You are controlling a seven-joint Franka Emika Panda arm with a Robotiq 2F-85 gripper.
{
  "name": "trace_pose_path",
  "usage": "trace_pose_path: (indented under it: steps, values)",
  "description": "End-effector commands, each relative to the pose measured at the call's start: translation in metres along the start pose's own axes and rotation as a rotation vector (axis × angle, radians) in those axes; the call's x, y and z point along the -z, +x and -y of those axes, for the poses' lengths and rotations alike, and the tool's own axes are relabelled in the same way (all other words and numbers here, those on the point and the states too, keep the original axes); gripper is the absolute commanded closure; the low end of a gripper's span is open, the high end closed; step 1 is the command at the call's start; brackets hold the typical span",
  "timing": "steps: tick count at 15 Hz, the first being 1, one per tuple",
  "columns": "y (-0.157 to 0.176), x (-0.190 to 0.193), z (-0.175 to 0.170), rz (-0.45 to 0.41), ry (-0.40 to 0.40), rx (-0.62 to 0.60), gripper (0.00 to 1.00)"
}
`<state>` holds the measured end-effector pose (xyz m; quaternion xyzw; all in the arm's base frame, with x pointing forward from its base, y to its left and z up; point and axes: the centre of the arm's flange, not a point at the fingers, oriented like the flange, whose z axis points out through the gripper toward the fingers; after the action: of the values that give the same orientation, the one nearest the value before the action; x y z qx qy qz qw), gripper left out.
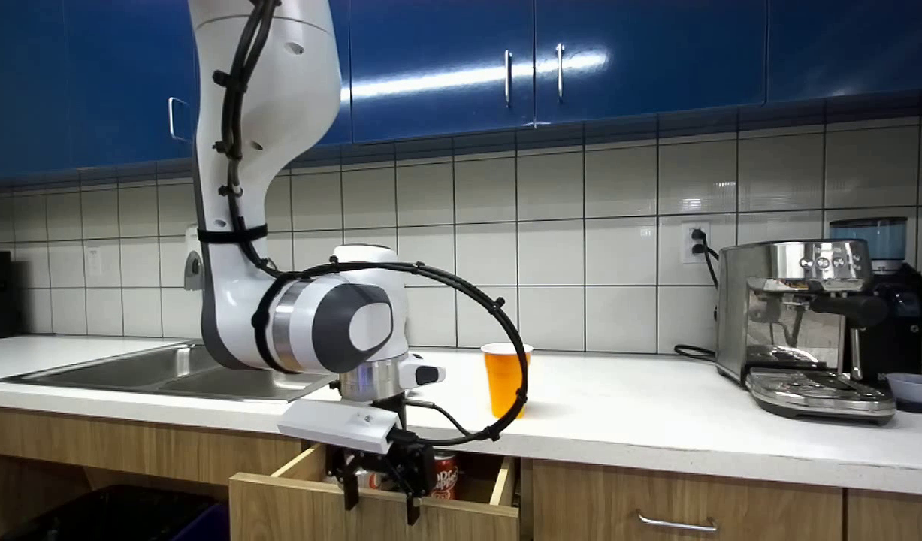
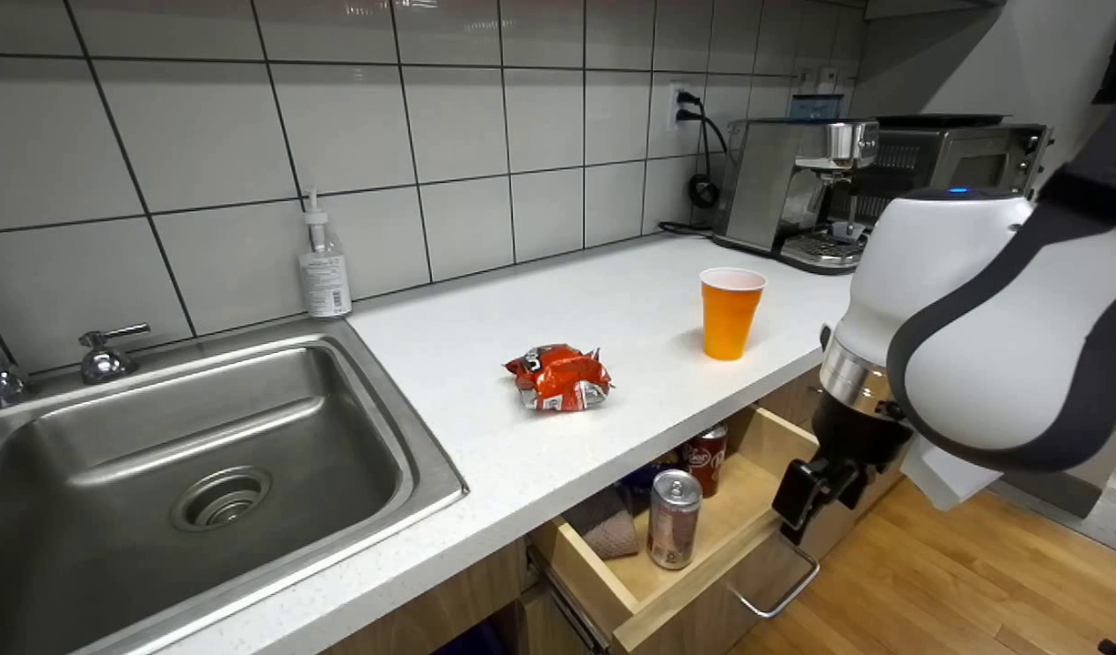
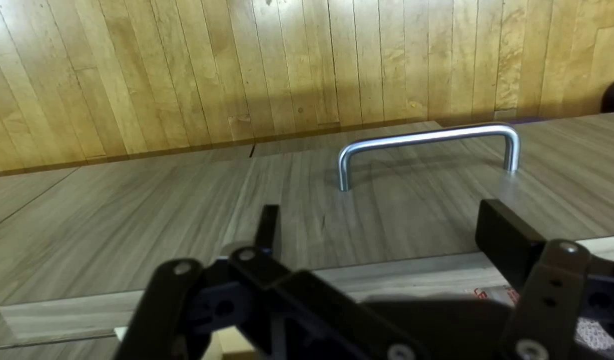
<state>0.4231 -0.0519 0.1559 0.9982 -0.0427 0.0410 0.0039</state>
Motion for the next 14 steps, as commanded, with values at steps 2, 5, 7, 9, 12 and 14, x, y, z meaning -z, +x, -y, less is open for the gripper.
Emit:
trace_pose_path:
  steps: [2, 5, 7, 9, 12, 14]
  values:
    - [0.038, -0.012, -0.014, -0.038, 0.02, 0.013, 0.0]
    - [0.052, -0.017, -0.015, -0.045, 0.02, 0.022, 0.0]
    - [0.06, -0.018, -0.014, -0.049, 0.017, 0.032, 0.0]
    - [0.065, -0.02, -0.013, -0.053, 0.015, 0.04, 0.0]
    - [0.071, -0.022, -0.012, -0.055, 0.013, 0.047, 0.0]
    - [0.075, -0.022, -0.012, -0.059, 0.013, 0.049, 0.0]
